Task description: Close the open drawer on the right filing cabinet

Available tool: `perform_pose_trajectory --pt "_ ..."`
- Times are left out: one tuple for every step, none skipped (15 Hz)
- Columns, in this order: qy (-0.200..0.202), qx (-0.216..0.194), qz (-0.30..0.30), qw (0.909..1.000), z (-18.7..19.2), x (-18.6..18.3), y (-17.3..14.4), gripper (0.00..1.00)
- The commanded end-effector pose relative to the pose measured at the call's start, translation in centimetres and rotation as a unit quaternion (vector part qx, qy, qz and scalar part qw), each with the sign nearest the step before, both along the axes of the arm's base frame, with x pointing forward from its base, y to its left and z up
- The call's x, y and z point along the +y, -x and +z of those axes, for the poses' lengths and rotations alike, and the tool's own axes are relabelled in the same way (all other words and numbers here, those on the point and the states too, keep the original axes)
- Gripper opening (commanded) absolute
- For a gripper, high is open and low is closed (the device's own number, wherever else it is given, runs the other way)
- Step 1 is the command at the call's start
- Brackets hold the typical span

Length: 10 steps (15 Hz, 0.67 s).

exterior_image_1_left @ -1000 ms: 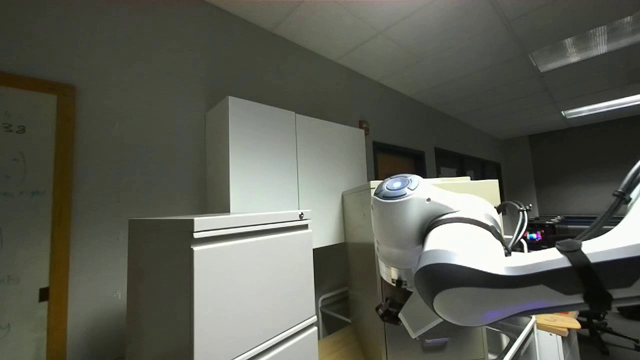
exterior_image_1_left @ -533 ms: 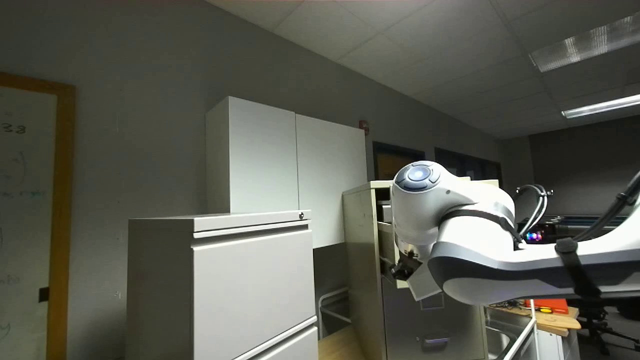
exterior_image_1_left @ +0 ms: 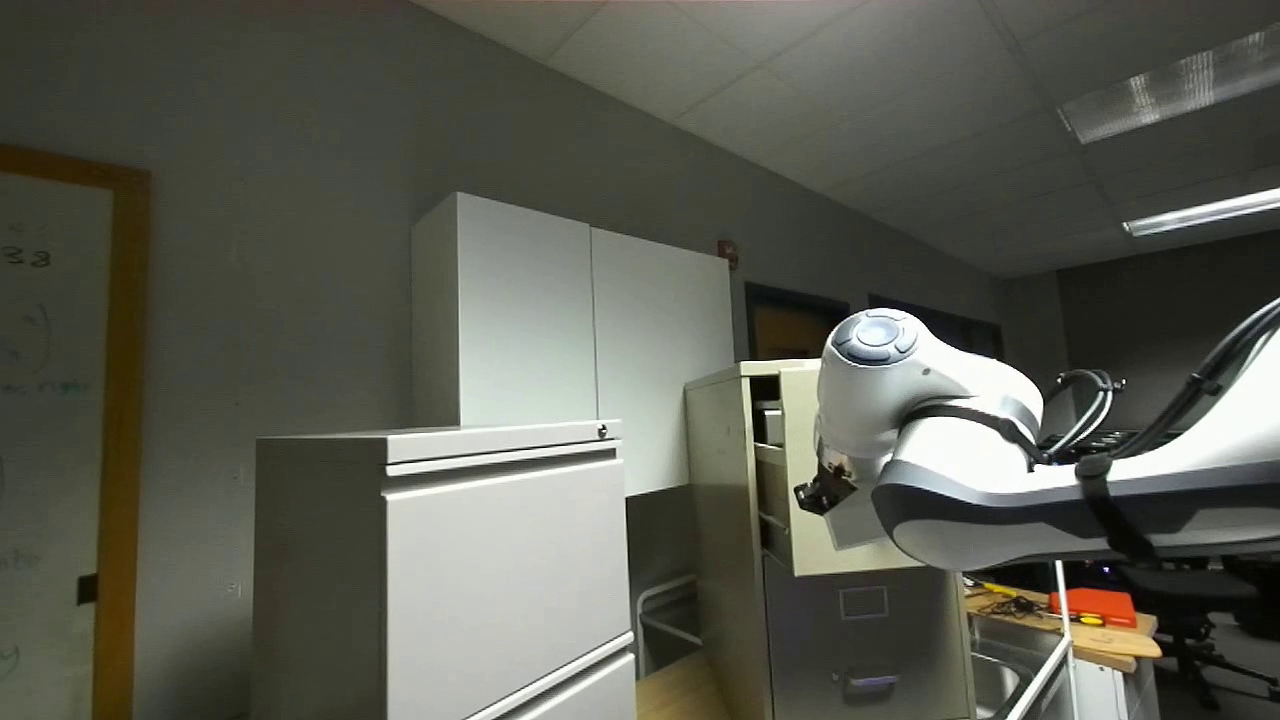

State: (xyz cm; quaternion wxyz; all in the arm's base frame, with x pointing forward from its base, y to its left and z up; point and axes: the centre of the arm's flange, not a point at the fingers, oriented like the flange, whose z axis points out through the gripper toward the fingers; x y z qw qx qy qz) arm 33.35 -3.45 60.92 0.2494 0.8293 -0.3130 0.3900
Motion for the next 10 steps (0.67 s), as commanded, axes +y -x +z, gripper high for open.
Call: perform_pose_trajectory --pt "0.005 -0.033 -0.005 0.9994 0.9 -1.1 -2.2 0.00" --pt "0.004 -0.038 -0.001 0.9993 1.0 -1.4 -2.6 0.00" --pt "0.002 -0.043 0.002 0.9991 1.0 -1.6 -3.0 0.00" --pt "-0.001 -0.047 0.005 0.9989 1.0 -1.9 -3.5 0.00" --pt "-0.003 -0.051 0.007 0.9987 1.0 -2.3 -4.0 0.00" --pt "-0.003 -0.055 0.006 0.9985 1.0 -2.7 -4.6 0.00" --pt "-0.003 -0.057 0.005 0.9984 1.0 -3.1 -5.2 0.00" --pt "-0.002 -0.059 0.003 0.9982 1.0 -3.6 -5.7 0.00" --pt "-0.001 -0.062 0.001 0.9981 1.0 -4.1 -6.2 0.00" --pt "0.000 -0.064 -0.001 0.9979 1.1 -4.7 -6.7 0.00"
